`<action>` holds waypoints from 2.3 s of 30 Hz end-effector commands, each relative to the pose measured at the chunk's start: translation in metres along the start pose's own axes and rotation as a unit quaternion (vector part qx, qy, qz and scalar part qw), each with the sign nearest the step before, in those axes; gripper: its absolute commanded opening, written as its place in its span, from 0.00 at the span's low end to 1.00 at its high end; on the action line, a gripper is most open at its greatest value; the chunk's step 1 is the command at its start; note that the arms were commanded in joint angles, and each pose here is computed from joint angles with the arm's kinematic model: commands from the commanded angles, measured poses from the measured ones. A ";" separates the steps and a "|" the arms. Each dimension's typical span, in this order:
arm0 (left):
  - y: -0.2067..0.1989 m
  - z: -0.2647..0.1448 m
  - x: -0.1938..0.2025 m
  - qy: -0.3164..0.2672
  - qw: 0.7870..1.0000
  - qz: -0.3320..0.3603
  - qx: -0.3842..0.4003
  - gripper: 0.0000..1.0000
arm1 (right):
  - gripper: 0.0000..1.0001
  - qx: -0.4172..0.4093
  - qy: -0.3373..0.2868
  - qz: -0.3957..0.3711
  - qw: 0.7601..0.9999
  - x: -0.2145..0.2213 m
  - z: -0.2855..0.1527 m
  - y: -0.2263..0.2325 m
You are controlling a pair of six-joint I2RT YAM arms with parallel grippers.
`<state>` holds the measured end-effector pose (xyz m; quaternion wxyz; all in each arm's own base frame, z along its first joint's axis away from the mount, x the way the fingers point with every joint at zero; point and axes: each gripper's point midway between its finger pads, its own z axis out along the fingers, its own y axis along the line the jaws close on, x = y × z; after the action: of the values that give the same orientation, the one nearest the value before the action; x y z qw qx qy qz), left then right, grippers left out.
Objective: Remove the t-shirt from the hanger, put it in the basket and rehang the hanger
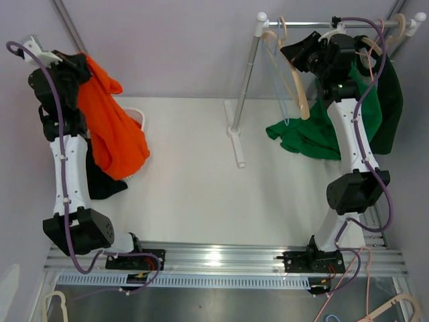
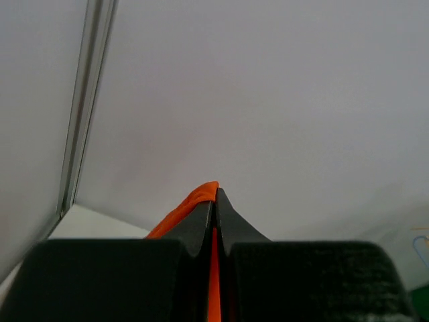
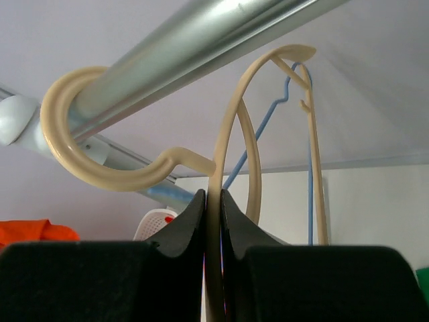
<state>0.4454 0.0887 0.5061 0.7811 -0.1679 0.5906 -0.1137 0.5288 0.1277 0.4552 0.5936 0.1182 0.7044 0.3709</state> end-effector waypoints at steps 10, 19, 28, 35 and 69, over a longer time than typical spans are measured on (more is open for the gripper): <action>0.066 -0.039 0.006 -0.029 0.982 -0.021 -0.183 0.01 | 0.00 -0.038 -0.037 -0.021 0.998 -0.020 -0.019 0.031; 0.111 -0.065 -0.011 -0.042 0.938 -0.016 -0.344 0.01 | 0.00 -0.039 -0.037 -0.022 0.998 -0.019 -0.020 0.034; 0.105 -0.055 -0.011 -0.031 0.946 -0.005 -0.322 0.15 | 0.13 -0.031 -0.040 -0.026 0.998 -0.021 -0.023 0.034; 0.092 -0.056 -0.022 -0.027 0.952 -0.009 -0.303 0.99 | 0.29 -0.011 -0.053 -0.040 0.998 -0.036 -0.034 0.029; -0.240 -0.179 0.129 0.234 0.937 -0.004 0.260 0.99 | 0.88 0.331 -0.086 -0.283 0.896 -0.129 -0.164 -0.091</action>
<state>0.3122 -0.1754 0.4696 0.6617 0.0271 0.6875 -0.2978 0.4271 -0.0674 0.5136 0.6760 0.1834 0.7121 -0.0469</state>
